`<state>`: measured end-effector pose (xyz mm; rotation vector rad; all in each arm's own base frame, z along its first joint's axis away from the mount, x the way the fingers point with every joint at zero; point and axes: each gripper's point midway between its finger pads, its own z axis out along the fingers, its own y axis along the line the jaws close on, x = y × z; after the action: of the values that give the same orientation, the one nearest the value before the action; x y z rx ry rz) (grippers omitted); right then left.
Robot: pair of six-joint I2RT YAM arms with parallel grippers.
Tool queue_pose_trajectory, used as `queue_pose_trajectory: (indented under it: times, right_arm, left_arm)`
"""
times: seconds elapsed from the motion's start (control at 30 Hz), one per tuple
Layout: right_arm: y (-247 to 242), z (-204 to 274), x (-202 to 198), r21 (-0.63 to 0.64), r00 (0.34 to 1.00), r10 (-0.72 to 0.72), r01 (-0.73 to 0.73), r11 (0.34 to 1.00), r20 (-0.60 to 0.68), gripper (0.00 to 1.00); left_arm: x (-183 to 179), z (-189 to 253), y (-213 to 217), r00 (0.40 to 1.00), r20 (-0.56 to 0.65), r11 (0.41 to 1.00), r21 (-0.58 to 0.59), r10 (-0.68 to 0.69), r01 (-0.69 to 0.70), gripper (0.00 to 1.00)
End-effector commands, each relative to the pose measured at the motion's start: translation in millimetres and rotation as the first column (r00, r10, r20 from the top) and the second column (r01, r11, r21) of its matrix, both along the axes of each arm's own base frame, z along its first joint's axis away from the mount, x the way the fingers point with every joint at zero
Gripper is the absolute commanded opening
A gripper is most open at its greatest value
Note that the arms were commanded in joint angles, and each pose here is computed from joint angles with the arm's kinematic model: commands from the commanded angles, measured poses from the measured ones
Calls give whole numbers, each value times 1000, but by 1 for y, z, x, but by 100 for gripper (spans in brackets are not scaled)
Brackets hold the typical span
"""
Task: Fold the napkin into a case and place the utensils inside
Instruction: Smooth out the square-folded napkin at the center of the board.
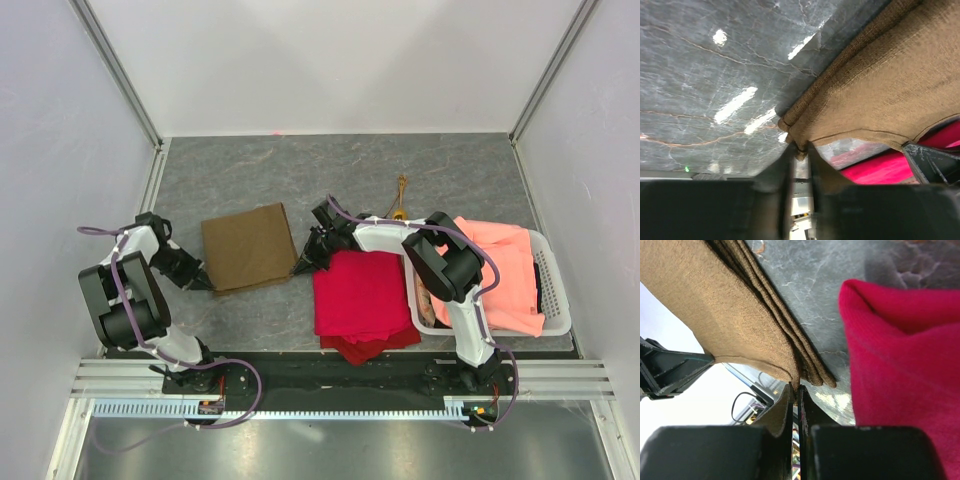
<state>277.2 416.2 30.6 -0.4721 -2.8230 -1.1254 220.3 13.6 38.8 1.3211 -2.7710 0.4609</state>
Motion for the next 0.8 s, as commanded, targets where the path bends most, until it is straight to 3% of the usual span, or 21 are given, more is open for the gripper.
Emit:
queue_pose_trajectory:
  times: [0.0,0.3,0.43,0.53,0.63,0.77]
  right_arm:
    - [11,41,13,67,995,46,-53,996,91,0]
    - [15,105,68,78,916,123,-164,983,381,0]
    - [16,129,100,102,878,120,-187,977,463,0]
    - [25,176,128,134,818,98,-210,969,567,0]
    - [31,203,141,164,789,79,-223,961,609,0]
    - [30,191,137,155,804,97,-229,961,587,0]
  left_arm:
    - [23,17,4,996,91,1000,5,-1,0,10]
    - [60,66,-3,960,278,998,-62,24,-7,2]
    - [95,107,0,907,418,997,-78,43,-11,2]
    - [126,148,8,842,537,998,-58,48,-19,2]
    - [145,172,15,808,588,999,-45,37,-13,2]
    - [143,163,12,823,566,998,-64,46,-12,2]
